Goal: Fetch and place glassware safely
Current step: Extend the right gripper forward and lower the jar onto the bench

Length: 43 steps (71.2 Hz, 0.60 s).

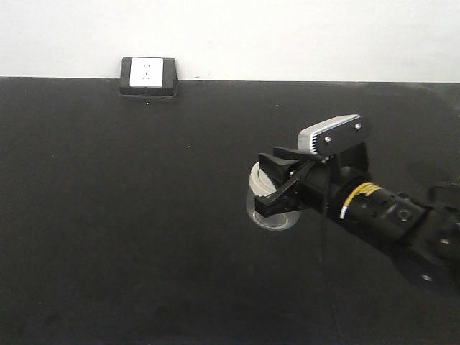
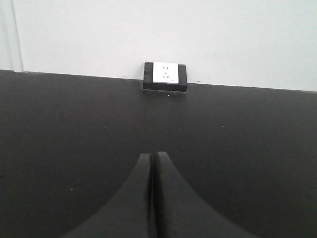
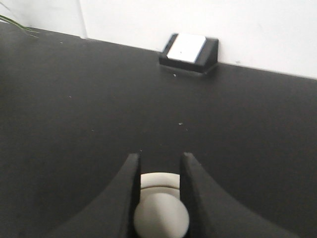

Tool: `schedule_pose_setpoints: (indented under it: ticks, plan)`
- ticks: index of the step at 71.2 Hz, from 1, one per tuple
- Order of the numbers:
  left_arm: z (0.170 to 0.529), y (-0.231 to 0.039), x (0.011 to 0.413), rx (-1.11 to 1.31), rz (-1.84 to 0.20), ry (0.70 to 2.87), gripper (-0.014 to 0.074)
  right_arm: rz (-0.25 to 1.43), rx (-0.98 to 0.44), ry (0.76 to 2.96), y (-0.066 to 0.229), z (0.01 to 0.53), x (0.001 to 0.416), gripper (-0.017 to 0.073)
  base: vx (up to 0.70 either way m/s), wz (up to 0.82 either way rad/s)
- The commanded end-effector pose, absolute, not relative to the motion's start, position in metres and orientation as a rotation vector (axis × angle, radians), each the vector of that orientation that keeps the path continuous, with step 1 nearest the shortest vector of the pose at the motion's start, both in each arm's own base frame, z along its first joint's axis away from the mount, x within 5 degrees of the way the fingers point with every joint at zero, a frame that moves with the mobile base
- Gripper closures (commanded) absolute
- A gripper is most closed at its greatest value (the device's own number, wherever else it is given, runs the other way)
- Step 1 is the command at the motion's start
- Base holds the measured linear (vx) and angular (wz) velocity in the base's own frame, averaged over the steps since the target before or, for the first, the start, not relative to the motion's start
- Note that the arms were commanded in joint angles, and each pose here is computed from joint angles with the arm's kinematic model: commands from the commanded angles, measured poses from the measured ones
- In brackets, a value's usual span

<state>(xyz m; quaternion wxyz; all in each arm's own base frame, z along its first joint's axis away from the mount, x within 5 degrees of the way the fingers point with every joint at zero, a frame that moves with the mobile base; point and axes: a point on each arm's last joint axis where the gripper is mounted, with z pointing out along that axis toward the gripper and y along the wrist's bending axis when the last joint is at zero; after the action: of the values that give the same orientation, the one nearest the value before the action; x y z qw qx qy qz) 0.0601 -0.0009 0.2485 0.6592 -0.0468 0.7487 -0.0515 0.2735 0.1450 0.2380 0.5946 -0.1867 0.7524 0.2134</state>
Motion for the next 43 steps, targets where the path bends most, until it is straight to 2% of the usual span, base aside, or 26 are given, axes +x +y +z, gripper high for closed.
schedule_pose_setpoints:
  ticks: [1,22,43]
  plan:
    - [0.263,-0.001,0.061,-0.11,-0.132,1.604,0.0601,0.529,-0.363,1.568,0.149,0.251,0.288,0.0542,0.0,0.0]
    - [0.263,-0.001,0.061,-0.11,-0.132,1.604,0.0601,0.433,-0.366,1.537,0.154,0.2,0.31,0.0508,0.0,0.0]
    - [0.263,-0.001,0.061,-0.11,-0.132,1.604,0.0601,0.419,-0.382,1.545,0.158,0.177,0.319,0.0465,0.0,-0.01]
